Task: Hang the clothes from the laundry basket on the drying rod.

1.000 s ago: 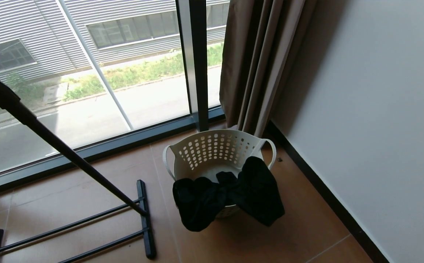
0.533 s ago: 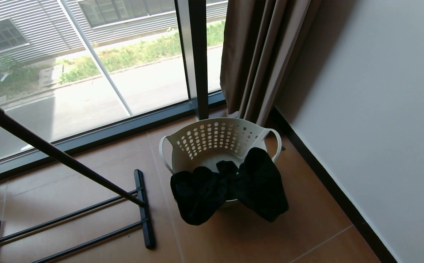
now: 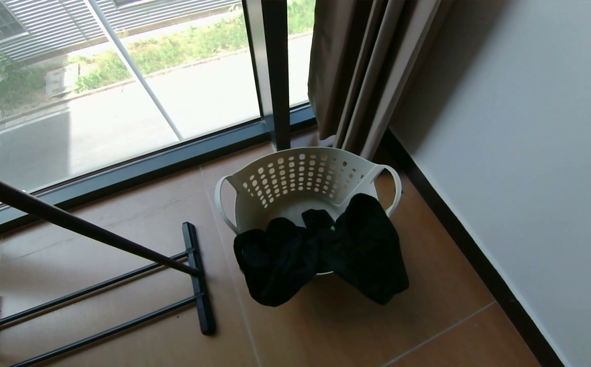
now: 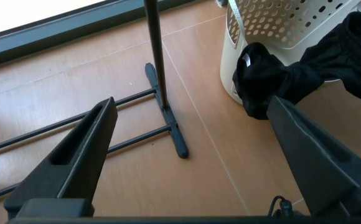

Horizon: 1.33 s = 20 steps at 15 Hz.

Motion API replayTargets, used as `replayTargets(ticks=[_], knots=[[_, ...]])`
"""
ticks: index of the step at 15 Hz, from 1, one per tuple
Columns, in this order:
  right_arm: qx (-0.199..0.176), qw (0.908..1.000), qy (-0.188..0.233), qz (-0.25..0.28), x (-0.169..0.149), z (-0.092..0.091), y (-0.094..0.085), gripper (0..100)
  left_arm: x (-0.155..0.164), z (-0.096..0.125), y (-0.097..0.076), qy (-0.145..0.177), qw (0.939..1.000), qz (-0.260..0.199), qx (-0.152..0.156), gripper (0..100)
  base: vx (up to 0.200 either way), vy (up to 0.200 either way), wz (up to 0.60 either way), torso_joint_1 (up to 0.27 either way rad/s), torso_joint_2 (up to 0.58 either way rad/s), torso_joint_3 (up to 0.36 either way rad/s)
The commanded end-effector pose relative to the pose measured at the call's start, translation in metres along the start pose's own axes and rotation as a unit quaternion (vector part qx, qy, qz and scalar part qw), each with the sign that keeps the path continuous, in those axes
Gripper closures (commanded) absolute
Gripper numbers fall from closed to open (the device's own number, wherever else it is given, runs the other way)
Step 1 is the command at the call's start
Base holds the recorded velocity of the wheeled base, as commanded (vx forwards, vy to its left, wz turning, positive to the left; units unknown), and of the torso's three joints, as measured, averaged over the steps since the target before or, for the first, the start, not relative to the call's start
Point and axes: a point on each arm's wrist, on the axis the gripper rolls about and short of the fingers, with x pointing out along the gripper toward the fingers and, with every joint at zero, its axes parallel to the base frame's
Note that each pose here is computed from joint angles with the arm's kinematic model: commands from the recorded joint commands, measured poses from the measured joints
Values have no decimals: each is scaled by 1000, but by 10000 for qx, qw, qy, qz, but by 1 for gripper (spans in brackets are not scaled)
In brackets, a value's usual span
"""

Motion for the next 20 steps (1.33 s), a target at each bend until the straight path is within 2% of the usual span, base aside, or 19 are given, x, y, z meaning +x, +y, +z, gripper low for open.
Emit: replayTargets(ticks=[1,3,4,5,6,7,9,10,11,12,14,15,16,18,20], knots=[[-8,9962,736,473,14,14,0,0,0,0,0,-6,10000,1,6,0,0,0,0,0,0,0],[-50,9893,1129,928,34,38,1,0,0,0,0,-6,10000,1,-2,0,0,0,0,0,0,0],[-102,9836,1309,1239,53,57,5,0,0,0,0,-6,10000,1,6,0,0,0,0,0,0,0],[-146,9803,1424,1362,63,63,8,0,0,0,0,-6,10000,1,-2,0,0,0,0,0,0,0],[-415,9680,1755,1744,95,79,20,0,0,0,0,-6,10000,1,-2,0,0,0,0,0,0,0],[-739,9608,1888,1891,118,85,28,0,0,0,0,-6,10000,1,-2,0,0,0,0,0,0,0],[-1489,9486,1883,2061,167,88,43,0,0,0,0,-6,10000,1,-2,0,0,0,0,0,0,0],[-1695,9457,1807,2105,182,89,48,0,0,0,0,-6,10000,1,-2,0,0,0,0,0,0,0],[-2094,9392,1550,2237,219,91,64,0,0,0,0,-6,10000,1,-2,0,0,0,0,0,0,0],[-2320,9339,1396,2334,237,92,74,0,0,0,0,-6,10000,1,-2,0,0,0,0,0,0,0],[-3116,9086,1070,2568,272,97,96,0,0,0,0,-6,10000,1,6,0,0,0,0,0,0,0],[-3297,9018,1004,2606,279,97,101,0,0,0,0,-6,10000,1,6,0,0,0,0,0,0,0],[-3687,8862,892,2662,299,95,110,0,0,0,0,-6,10000,1,6,0,0,0,0,0,0,0],[-4116,8662,824,2711,322,88,119,0,0,0,0,-6,10000,1,6,0,0,0,0,0,0,0],[-4331,8557,949,2667,331,77,117,0,0,0,0,-6,10000,1,-2,0,0,0,0,0,0,0]])
